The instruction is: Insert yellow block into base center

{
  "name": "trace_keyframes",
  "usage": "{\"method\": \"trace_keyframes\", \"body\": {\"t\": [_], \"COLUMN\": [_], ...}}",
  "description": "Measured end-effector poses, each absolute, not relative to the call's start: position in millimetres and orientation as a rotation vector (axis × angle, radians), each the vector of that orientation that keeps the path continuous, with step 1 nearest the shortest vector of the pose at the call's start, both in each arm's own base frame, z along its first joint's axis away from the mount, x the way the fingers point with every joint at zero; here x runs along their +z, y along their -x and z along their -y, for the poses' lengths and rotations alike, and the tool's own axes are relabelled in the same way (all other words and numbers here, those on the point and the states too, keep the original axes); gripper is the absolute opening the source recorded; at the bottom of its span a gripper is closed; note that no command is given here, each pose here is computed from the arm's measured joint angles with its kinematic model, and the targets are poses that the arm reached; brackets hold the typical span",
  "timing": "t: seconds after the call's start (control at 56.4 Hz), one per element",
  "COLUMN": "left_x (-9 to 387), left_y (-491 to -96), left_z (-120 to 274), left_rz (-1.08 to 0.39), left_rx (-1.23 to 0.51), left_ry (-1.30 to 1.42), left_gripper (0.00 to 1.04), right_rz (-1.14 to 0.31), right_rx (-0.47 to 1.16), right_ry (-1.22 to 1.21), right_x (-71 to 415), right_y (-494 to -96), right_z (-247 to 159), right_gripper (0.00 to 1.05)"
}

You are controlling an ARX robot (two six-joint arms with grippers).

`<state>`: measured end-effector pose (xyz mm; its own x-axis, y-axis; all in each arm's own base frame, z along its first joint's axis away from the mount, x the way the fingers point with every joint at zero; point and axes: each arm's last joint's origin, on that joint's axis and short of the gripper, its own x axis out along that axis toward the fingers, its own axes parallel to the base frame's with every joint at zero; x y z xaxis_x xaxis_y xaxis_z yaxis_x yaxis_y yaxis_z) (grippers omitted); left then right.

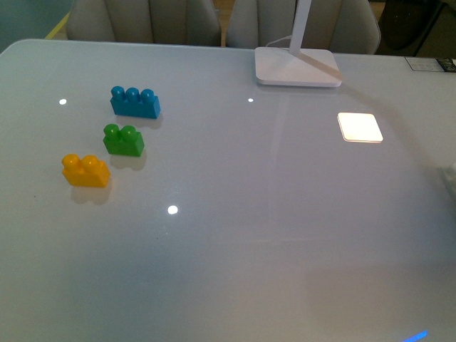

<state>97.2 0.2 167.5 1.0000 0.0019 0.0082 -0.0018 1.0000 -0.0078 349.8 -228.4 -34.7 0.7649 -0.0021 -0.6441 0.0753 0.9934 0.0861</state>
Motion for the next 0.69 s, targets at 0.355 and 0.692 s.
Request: {"method": "trace_keyframes", "body": {"t": [0.355,0.692], "left_x": [167.5,167.5], "left_y": [-97.2,-97.2], "left_z": [-0.2,-0.2], "left_rz": [0.008,0.008], "left_rx": [0.002,0.002], "left_ry": [0.008,0.008], "left_gripper": [0.97,0.97], "right_rz": [-0.740,-0.806], "right_rx": [-0.019,0.009], "right_ry": [-0.071,-0.061], "right_x": [-40.6,-36.1], "right_y": [-356.1,-367.8], "right_z": [191.7,128.7], "right_gripper": [0.96,0.96]}}
